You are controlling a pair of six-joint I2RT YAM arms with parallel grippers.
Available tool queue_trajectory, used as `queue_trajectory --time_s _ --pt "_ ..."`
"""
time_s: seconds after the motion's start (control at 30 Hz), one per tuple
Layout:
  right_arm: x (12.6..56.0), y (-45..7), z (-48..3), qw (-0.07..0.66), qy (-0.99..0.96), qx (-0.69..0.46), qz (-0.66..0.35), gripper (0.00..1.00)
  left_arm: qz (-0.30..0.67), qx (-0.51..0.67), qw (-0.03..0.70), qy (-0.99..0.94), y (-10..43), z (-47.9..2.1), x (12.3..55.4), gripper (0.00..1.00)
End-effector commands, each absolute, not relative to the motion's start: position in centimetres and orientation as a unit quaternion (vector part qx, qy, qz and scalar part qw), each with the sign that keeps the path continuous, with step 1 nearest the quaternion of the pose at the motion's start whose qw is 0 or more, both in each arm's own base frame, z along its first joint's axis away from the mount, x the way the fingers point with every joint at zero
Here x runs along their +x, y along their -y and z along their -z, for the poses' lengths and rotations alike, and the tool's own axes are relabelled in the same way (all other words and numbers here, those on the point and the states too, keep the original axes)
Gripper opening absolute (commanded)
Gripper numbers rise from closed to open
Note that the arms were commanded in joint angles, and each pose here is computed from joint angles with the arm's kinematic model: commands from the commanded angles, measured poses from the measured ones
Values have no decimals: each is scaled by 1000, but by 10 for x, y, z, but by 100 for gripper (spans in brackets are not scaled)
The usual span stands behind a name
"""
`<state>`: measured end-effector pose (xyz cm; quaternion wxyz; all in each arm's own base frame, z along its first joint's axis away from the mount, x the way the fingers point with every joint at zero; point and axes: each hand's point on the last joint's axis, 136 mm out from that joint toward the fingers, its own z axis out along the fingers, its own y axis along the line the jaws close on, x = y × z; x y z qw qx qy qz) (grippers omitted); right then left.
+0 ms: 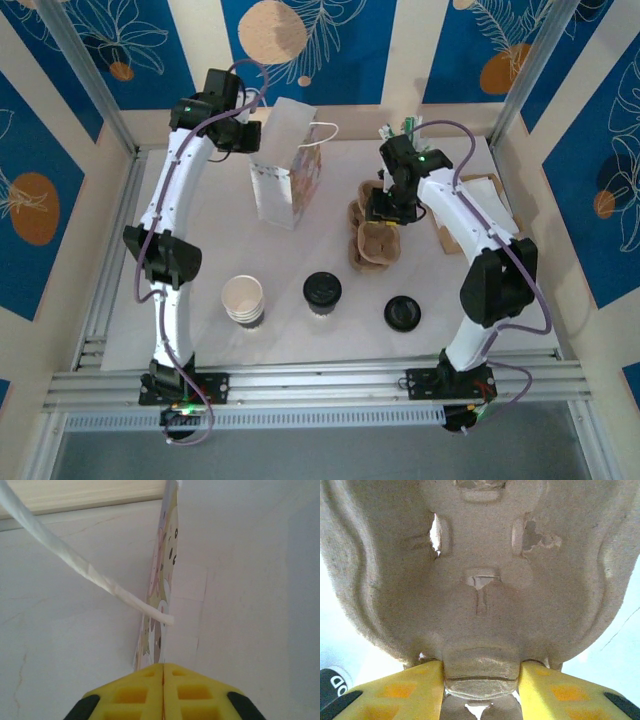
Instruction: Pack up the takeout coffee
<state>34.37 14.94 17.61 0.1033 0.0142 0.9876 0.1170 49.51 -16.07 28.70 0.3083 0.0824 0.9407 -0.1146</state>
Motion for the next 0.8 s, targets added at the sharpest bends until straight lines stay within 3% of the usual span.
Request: queue_trajectory --time_s 0.0,0.77 --pt "329 -149 -194 112 -984 12 -139 44 141 70 304 -939 161 -298 479 5" --pt "285 -143 -253 165 -969 5 -186 44 203 -7 293 -934 169 -308 366 0"
